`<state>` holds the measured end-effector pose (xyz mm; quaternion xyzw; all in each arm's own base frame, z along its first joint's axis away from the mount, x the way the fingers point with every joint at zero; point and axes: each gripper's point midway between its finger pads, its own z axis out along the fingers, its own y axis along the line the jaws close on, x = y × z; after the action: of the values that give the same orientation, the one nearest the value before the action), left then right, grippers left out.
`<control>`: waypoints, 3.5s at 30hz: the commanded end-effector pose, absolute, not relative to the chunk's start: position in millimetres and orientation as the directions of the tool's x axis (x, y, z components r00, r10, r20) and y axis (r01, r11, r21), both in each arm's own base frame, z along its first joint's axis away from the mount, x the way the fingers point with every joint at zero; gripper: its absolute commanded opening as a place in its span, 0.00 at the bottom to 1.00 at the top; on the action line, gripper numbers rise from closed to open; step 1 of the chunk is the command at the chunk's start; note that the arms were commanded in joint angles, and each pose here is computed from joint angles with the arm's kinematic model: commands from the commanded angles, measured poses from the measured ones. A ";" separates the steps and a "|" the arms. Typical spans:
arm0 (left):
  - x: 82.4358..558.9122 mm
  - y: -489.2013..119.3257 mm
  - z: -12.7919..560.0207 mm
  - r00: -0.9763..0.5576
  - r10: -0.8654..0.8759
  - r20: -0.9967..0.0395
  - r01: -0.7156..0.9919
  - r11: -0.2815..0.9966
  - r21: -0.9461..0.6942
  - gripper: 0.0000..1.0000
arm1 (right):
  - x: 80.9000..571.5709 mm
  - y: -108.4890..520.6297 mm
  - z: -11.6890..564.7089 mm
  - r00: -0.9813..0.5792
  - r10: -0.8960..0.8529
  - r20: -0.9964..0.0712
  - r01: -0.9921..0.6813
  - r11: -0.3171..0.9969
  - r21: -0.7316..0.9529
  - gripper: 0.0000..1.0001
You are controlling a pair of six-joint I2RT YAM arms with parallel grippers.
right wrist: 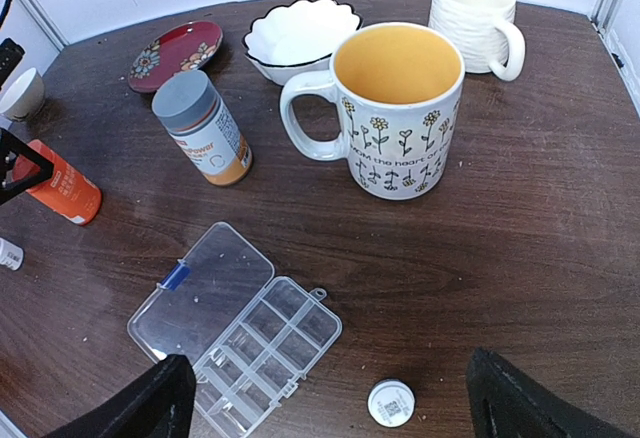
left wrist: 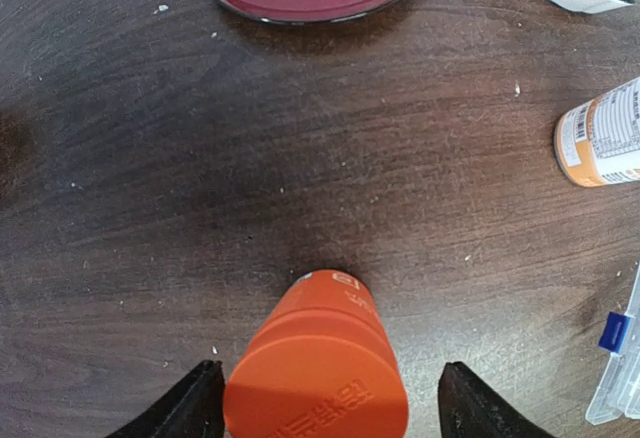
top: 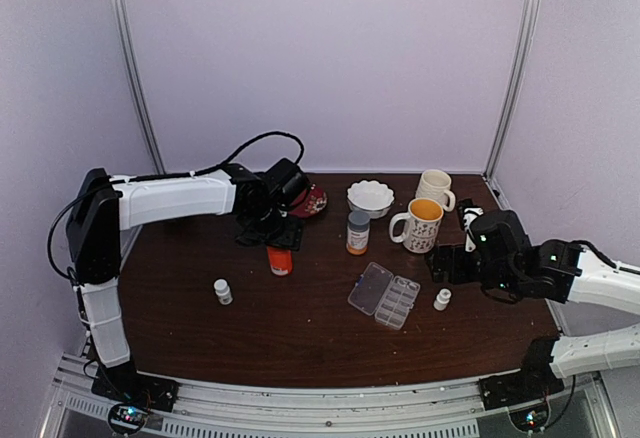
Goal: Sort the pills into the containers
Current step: Pick up the pill bottle from the center of the board, then pass from the left arm to the right
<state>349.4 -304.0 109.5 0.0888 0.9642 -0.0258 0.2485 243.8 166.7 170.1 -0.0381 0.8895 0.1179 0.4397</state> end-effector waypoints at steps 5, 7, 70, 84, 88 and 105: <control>354.6 -302.7 107.0 -0.859 0.125 -0.496 0.154 0.988 -0.018 0.66 | 246.5 164.8 174.0 -0.595 0.062 -0.801 -0.153 0.970 0.189 0.97; 354.7 -301.6 109.1 -0.858 0.125 -0.498 0.154 0.988 -0.018 0.63 | 246.3 165.1 173.2 -0.598 0.061 -0.799 -0.154 0.970 0.189 0.96; 187.9 -450.9 399.1 -0.647 0.151 -0.747 0.755 -0.007 -0.655 0.21 | 151.3 281.0 352.9 -0.378 0.310 -0.872 -0.879 0.176 0.444 0.85; 188.2 -452.5 396.0 -0.649 0.158 -0.744 0.753 -0.008 -0.658 0.21 | 158.9 284.5 352.8 -0.390 0.320 -0.864 -0.865 0.195 0.463 0.51; 188.5 -452.5 394.6 -0.652 0.160 -0.741 0.750 -0.005 -0.662 0.21 | 159.7 284.3 350.1 -0.388 0.316 -0.866 -0.864 0.203 0.461 0.35; 192.0 -453.0 384.8 -0.675 0.172 -0.717 0.731 0.032 -0.681 0.20 | 162.9 290.7 345.7 -0.272 0.224 -0.936 -0.904 0.273 0.329 0.29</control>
<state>189.9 -448.8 382.9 0.3346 0.6844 -0.6079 0.2241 159.3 287.5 332.8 -0.2567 0.6068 0.5658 0.4957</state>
